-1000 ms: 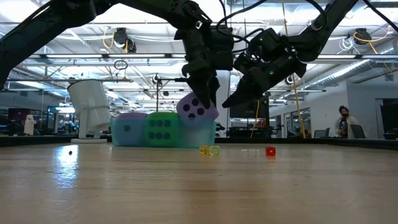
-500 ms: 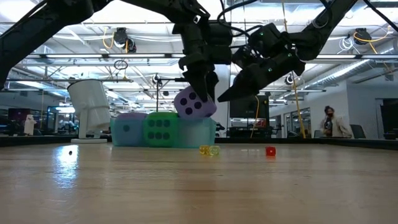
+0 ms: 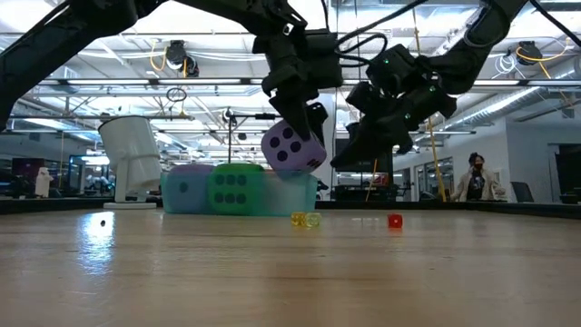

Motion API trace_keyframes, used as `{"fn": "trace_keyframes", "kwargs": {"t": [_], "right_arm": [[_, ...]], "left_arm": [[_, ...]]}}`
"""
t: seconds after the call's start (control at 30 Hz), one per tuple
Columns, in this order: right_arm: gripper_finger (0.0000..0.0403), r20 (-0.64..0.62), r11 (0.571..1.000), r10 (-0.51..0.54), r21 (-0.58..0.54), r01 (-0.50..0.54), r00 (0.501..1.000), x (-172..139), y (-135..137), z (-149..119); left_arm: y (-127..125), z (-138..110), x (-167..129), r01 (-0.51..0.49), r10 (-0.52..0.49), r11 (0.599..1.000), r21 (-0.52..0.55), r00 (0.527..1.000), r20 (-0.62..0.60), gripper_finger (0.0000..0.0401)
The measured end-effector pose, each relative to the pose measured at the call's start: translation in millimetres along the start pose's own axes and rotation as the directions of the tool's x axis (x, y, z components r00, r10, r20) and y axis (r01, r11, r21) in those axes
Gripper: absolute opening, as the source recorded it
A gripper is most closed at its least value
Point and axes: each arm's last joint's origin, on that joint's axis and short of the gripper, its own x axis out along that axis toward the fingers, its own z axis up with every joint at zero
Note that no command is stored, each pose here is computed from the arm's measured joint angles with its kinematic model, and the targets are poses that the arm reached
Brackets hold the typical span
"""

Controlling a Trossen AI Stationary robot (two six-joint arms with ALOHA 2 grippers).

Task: Pick & Place Dice
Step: Put the large purple dice into the light blue bin

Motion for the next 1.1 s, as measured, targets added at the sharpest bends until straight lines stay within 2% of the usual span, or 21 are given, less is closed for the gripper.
{"fn": "trace_keyframes", "kwargs": {"t": [0.13,0.23,0.4,0.57,0.7,0.8,0.9,1.0,1.1], "right_arm": [[0.0000,-0.005,0.999,-0.047,0.016,0.047,0.999,-1.8,2.5,-6.4],[0.0000,-0.002,0.999,-0.048,0.020,0.048,0.999,-2.1,3.8,-8.9],[0.0000,0.002,0.998,-0.055,0.019,0.055,0.998,-2.2,3.8,-9.1],[0.0000,0.037,0.997,-0.074,0.007,0.074,0.997,-2.5,2.0,-5.8],[0.0000,0.134,0.993,-0.110,-0.026,0.115,0.985,-3.1,-0.5,4.4],[0.0000,0.222,0.987,-0.126,-0.074,0.146,0.967,-3.0,1.5,15.2],[0.0000,0.277,0.974,-0.129,-0.146,0.174,0.952,-6.0,8.3,26.9],[0.0000,0.267,0.942,-0.214,-0.199,0.271,0.940,-14.4,16.1,38.7],[0.0000,0.286,0.925,-0.236,-0.226,0.305,0.929,-26.2,22.4,50.0]], "left_arm": [[5.1,-3.9,-2.3,0.002,-0.002,1.000,-0.018,1.000,0.008,0.0397],[7.7,-6.0,-4.4,0.030,-0.029,0.999,-0.036,0.999,0.035,0.0397],[7.5,-5.1,-9.9,0.019,-0.018,0.999,-0.037,0.999,0.050,0.0397],[-2.0,0.8,-35.1,-0.015,0.016,1.000,-0.008,0.995,0.095,0.0397],[-9.1,-0.9,-67.9,-0.014,0.012,1.000,0.008,0.986,0.164,0.0397],[-4.8,-6.3,-80.4,-0.011,0.014,1.000,-0.017,0.980,0.200,0.0397],[3.5,-14.3,-82.1,-0.013,0.026,0.998,-0.065,0.980,0.196,0.0397],[9.3,-25.1,-74.3,0.007,0.010,0.995,-0.099,0.985,0.170,0.0397],[12.6,-32.8,-66.5,0.030,-0.008,0.989,-0.142,0.988,0.152,0.0397]]}}
